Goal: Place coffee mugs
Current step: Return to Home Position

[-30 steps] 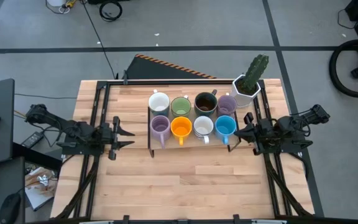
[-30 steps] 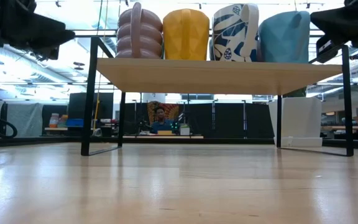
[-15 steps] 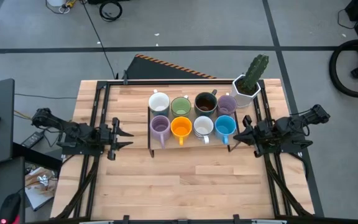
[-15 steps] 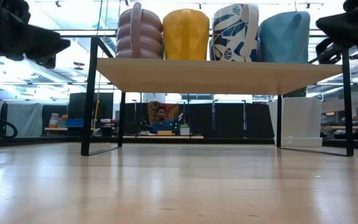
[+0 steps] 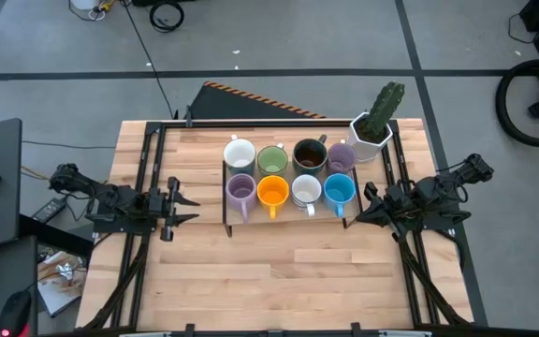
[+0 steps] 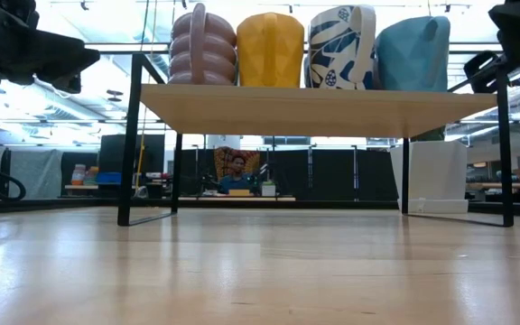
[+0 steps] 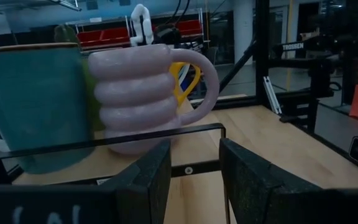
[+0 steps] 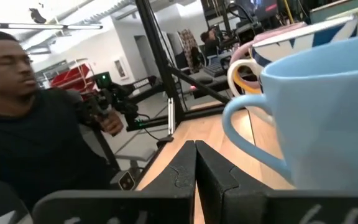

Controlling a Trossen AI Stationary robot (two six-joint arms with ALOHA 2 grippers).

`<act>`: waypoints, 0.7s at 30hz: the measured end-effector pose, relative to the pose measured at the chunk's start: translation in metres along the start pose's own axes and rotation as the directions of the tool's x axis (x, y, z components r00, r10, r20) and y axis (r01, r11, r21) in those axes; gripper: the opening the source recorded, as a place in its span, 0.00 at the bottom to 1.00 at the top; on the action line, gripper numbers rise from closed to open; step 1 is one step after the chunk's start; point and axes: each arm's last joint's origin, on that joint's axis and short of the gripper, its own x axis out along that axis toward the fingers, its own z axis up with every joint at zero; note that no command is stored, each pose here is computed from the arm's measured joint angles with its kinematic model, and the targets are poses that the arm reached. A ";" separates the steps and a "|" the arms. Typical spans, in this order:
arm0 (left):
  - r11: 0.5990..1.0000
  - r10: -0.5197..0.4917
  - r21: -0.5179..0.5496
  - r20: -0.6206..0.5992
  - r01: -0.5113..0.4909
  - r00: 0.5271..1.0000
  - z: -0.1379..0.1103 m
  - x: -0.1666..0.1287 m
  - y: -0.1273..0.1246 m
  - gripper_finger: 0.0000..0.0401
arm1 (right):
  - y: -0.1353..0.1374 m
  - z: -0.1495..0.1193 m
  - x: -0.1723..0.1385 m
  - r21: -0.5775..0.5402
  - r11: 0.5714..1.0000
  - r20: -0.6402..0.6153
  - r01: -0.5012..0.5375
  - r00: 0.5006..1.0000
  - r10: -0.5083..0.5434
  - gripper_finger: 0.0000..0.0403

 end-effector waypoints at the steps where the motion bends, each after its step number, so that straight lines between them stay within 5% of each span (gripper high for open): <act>1: 1.000 0.000 -0.001 0.001 0.000 1.000 0.000 0.000 0.000 0.35 | 0.000 0.000 0.000 0.000 1.000 0.004 -0.002 1.000 0.002 0.03; 21: 1.000 0.001 -0.009 0.006 -0.001 1.000 0.000 0.000 0.000 0.35 | 0.000 0.001 0.000 -0.002 1.000 0.007 -0.003 1.000 0.003 0.03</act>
